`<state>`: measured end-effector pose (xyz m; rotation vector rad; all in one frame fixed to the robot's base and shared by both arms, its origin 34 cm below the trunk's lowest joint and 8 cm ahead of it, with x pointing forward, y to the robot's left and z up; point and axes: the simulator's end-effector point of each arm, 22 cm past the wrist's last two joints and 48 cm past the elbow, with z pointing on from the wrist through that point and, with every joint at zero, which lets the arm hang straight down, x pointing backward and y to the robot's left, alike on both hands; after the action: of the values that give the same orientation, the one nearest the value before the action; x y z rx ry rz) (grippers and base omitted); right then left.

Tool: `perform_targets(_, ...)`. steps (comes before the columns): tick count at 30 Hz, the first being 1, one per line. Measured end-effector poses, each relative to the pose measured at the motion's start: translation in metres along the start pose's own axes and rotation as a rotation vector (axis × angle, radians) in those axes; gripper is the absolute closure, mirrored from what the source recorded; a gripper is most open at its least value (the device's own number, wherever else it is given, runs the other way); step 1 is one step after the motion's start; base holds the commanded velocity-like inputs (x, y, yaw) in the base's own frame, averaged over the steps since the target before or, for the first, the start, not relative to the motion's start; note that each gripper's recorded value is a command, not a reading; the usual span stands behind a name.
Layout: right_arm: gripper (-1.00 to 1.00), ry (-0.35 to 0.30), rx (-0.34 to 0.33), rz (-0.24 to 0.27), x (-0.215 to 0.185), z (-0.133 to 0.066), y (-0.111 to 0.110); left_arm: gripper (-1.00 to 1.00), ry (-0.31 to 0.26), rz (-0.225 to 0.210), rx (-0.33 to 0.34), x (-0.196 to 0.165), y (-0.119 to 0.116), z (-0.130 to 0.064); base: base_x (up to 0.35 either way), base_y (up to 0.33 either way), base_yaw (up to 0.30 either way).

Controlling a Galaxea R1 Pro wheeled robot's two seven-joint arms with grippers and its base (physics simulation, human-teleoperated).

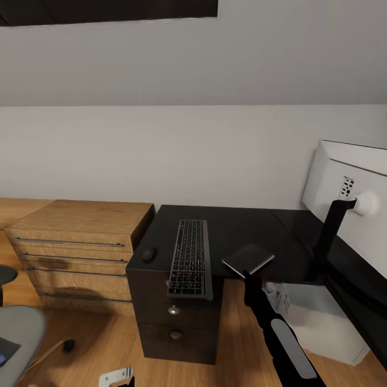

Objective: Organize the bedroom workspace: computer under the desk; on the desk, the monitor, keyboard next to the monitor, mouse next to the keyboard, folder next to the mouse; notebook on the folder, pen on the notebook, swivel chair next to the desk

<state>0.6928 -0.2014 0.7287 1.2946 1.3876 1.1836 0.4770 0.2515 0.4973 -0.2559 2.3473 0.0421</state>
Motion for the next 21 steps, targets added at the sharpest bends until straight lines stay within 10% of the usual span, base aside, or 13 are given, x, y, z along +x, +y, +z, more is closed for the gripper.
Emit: perform_targets(21,1.0,0.001,0.001,0.0,0.0,0.0,0.0,-1.0,0.001,-0.001,0.0,0.0001,0.0,0.0,0.069,0.011,0.0)
